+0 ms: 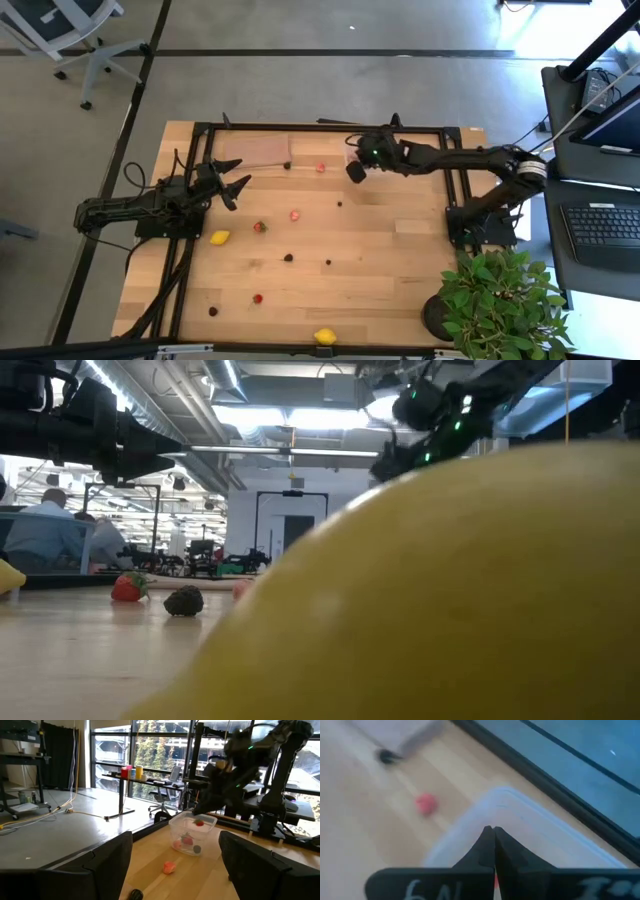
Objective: Pick and placing Produce into tupperware
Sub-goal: Put the strawberry into the transparent bin
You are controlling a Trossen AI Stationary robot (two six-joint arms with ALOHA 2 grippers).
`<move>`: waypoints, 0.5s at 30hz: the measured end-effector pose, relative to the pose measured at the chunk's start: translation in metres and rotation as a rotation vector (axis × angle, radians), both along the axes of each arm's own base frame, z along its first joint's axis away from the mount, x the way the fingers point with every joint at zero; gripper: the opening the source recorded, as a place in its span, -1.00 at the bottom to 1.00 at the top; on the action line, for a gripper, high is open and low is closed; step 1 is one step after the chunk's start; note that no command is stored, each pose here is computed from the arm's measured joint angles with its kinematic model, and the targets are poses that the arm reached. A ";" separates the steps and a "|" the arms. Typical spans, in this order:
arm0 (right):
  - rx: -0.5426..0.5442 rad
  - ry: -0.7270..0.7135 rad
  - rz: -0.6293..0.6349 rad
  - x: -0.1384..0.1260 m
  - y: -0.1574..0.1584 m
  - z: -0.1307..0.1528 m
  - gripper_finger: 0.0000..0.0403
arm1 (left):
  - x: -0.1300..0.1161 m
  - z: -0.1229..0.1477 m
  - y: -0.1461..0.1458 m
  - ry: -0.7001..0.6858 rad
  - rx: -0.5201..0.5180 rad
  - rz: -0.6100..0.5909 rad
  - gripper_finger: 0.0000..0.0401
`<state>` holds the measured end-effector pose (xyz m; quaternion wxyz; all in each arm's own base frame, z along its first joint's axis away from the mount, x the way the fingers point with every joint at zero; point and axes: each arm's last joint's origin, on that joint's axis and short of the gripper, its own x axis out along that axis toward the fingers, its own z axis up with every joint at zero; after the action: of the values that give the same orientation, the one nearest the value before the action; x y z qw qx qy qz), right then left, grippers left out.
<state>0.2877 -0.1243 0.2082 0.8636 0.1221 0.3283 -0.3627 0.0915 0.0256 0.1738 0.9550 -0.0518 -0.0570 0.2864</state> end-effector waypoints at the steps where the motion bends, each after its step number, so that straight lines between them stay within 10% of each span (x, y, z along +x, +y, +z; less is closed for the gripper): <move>1: 0.004 0.008 -0.012 0.002 -0.004 -0.006 -1.00 | 0.000 0.000 0.000 0.000 0.000 0.000 0.45; 15: 0.056 0.080 -0.019 0.005 -0.014 -0.031 -0.79 | 0.000 0.000 0.000 0.000 0.000 0.000 0.45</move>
<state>0.2927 -0.1384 0.1770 0.8427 0.1347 0.3713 -0.3660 0.0915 0.0256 0.1738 0.9550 -0.0519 -0.0569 0.2864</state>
